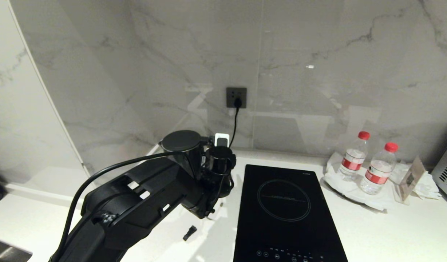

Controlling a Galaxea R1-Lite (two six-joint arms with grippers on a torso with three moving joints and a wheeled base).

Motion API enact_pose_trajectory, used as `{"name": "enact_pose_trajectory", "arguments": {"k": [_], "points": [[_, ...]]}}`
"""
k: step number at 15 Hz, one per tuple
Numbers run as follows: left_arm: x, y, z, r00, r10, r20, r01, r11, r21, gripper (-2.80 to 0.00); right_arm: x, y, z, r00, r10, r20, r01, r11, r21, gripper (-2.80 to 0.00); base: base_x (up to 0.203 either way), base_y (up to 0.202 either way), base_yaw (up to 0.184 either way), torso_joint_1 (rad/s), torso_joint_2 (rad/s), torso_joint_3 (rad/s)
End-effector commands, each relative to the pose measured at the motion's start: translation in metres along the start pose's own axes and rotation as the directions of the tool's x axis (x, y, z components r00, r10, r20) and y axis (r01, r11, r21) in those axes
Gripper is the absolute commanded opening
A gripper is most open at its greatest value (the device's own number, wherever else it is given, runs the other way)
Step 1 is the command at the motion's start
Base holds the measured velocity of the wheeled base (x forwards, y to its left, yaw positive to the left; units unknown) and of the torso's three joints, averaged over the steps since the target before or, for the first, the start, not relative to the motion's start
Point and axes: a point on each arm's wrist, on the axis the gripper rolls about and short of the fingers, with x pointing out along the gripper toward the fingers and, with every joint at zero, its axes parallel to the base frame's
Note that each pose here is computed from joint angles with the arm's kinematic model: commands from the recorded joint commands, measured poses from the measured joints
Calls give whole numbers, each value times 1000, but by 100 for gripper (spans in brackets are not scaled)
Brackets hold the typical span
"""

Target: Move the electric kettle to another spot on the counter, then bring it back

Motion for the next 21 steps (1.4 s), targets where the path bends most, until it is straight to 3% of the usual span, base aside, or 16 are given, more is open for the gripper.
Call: {"name": "enact_pose_trajectory", "arguments": {"k": [1, 7, 10, 14, 16, 17, 21], "points": [[-9, -4, 6, 1000, -1, 8, 1, 1000, -7, 0, 0, 0, 0, 1000, 0, -1, 0, 1000, 1, -280, 0, 0, 0, 0, 0, 0], [-63, 5, -8, 995, -57, -77, 59, 998, 18, 0, 0, 0, 0, 1000, 0, -1, 0, 1000, 1, -280, 0, 0, 0, 0, 0, 0], [-88, 25, 19, 995, -67, -73, 63, 997, -44, 0, 0, 0, 0, 1000, 0, -1, 0, 1000, 1, -280, 0, 0, 0, 0, 0, 0], [-119, 34, 21, 989, -99, -108, 94, 994, -52, 0, 0, 0, 0, 1000, 0, 0, 0, 1000, 1, -280, 0, 0, 0, 0, 0, 0], [-120, 40, 25, 995, 3, -103, -8, 999, -42, 0, 0, 0, 0, 1000, 0, 0, 0, 1000, 1, -280, 0, 0, 0, 0, 0, 0], [-115, 46, 28, 993, 74, -96, -79, 996, -48, -280, 0, 0, 0, 1000, 0, -1, 0, 1000, 1, -280, 0, 0, 0, 0, 0, 0], [-123, 60, 64, 996, 82, -23, -84, 986, -146, -280, 0, 0, 0, 1000, 0, -1, 0, 1000, 1, -280, 0, 0, 0, 0, 0, 0]]}}
